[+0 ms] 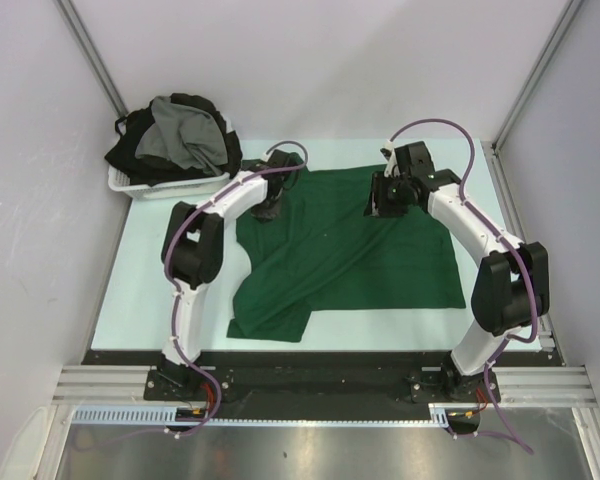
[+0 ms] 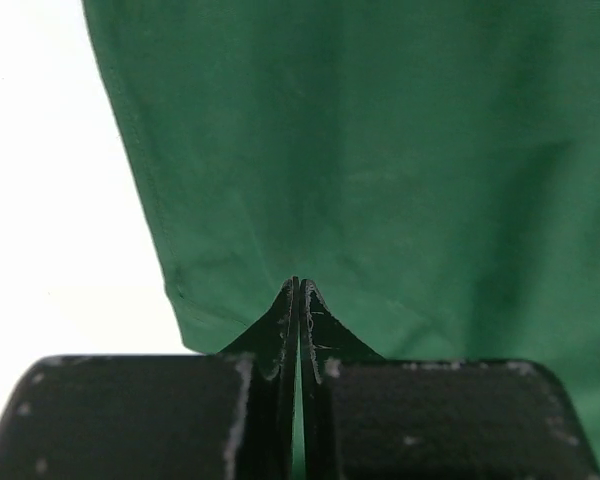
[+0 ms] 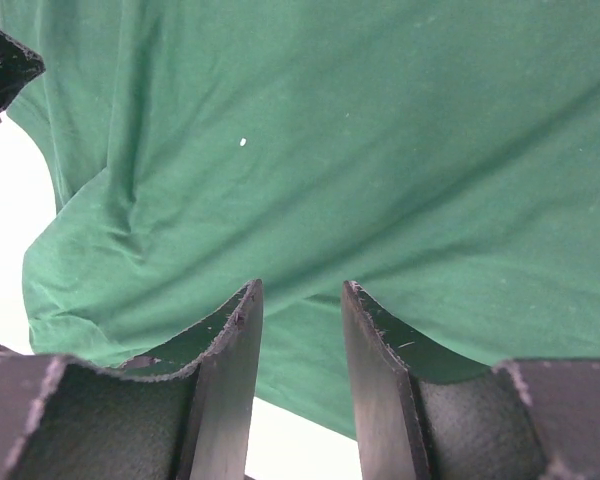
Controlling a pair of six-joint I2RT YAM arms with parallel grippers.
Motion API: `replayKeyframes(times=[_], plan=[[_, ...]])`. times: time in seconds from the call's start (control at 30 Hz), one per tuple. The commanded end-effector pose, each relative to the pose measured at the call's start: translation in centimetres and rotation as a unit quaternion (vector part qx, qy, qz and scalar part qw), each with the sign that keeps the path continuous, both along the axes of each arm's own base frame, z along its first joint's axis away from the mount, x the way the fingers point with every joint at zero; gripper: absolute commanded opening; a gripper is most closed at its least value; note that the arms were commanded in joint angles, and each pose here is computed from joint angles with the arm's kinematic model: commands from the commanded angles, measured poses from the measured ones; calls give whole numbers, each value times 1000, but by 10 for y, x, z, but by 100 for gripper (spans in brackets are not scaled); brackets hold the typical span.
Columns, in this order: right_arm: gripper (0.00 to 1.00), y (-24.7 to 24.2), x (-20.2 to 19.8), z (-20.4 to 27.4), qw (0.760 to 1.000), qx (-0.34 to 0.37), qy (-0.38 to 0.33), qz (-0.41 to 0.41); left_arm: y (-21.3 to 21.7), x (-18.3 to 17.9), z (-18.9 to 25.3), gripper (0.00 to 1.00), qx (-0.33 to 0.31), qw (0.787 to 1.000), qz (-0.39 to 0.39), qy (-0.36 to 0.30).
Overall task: Fold and stack the t-shirts
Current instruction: Flatten out the tshirt
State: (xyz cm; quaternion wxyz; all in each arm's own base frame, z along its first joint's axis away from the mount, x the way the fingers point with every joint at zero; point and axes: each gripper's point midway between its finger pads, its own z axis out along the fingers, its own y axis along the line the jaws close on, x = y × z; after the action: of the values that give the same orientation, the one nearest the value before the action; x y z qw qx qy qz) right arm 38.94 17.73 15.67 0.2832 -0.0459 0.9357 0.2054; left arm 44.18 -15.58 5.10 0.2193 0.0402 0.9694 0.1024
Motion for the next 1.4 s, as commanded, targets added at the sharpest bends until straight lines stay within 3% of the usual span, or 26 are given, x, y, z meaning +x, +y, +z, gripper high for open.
replayKeyframes(times=[0.0, 0.27, 0.63, 0.93, 1.13, 1.37], plan=[[42, -4, 11, 12, 1000, -5, -20, -4, 24, 13, -4, 0, -1, 1000, 21, -4], [42, -7, 14, 9, 1000, -9, -16, -8, 44, 17, -23, 0, -15, 999, 42, 22], [42, -9, 17, 13, 1000, -9, -22, -13, 40, 15, -49, 0, -36, 997, 45, 53], [42, -11, 17, 12, 1000, -13, -19, -12, 62, 39, -55, 0, -101, 986, 107, 77], [42, -11, 20, 15, 1000, -16, -20, -13, 79, 59, -51, 0, -132, 979, 137, 71], [42, -10, 21, 17, 1000, -15, -19, -12, 110, 76, -41, 0, -123, 977, 168, 42]])
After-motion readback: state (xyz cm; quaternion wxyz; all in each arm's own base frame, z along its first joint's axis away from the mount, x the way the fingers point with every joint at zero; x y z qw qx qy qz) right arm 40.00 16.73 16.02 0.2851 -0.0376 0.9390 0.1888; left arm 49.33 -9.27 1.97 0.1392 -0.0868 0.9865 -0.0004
